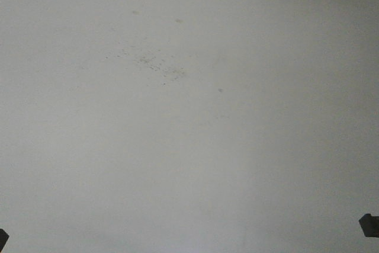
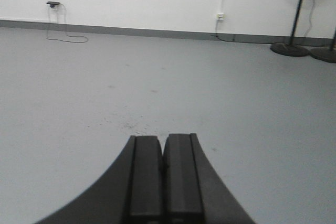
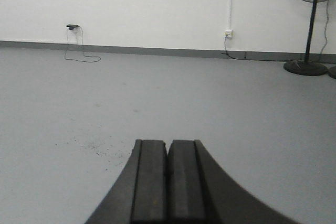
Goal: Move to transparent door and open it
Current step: 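Turn the base toward the white-framed glass sliding door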
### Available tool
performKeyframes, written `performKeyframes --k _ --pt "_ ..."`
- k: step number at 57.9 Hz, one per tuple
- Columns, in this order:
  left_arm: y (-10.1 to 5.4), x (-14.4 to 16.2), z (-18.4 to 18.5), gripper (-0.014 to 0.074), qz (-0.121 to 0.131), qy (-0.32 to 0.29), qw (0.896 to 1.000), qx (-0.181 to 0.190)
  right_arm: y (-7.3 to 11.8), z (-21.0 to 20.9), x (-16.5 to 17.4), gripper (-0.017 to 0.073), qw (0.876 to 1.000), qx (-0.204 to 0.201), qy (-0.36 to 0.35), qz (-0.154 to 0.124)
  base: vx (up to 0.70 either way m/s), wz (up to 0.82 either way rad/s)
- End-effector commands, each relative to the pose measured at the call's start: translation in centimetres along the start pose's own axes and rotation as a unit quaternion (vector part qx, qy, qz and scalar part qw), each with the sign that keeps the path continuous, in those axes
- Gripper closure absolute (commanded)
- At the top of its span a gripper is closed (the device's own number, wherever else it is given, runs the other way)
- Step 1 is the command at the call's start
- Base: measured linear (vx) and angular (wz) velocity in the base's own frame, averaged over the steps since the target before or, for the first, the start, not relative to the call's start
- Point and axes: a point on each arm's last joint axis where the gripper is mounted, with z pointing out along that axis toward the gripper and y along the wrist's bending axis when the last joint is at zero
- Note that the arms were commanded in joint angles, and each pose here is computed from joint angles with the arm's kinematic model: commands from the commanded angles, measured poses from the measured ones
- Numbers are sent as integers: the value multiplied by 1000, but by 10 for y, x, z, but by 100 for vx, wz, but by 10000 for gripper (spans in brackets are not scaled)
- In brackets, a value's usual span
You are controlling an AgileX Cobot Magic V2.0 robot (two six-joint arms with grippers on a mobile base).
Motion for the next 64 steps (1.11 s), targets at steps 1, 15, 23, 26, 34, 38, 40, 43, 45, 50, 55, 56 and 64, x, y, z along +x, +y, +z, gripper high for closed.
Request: performKeyframes --k 1,15,23,26,34,38,40,43,45,50,55,56,64 --pt "0 -4 0 591 -5 -44 999 2 0 -1 -7 565 999 2 -48 -1 48 30" --pt "0 -4 0 591 -5 -44 999 2 0 -1 -7 565 999 2 -48 -1 48 41" --pt "0 -4 0 591 -5 -44 999 2 0 -1 -7 565 999 2 -48 -1 49 52" --pt "0 -4 0 591 -5 -44 999 2 0 -1 -7 565 999 2 -48 -1 50 55" --pt "0 -4 0 591 -5 -44 999 2 0 -1 -7 565 999 2 -48 -1 50 57" --pt "0 -4 0 591 -5 -44 999 2 0 -1 -7 565 999 2 -48 -1 50 57" --pt "0 -4 0 591 -5 -44 999 2 0 -1 -7 565 999 2 -48 -1 50 57" --pt "0 -4 0 591 -5 -44 999 2 0 -1 -7 565 999 2 -48 -1 50 57" --pt "0 -4 0 591 -5 -44 999 2 0 -1 -7 565 999 2 -48 -1 50 58" --pt "0 -4 0 591 -5 -44 999 2 0 -1 -7 565 999 2 -48 -1 49 58" --pt "0 -4 0 591 -5 -44 999 2 0 -1 -7 565 999 2 -48 -1 49 59" --pt "0 -4 0 591 -5 -44 999 2 0 -1 -7 565 999 2 -48 -1 48 59" --pt "0 -4 0 591 -5 -44 999 2 0 -1 -7 565 999 2 -48 -1 48 59"
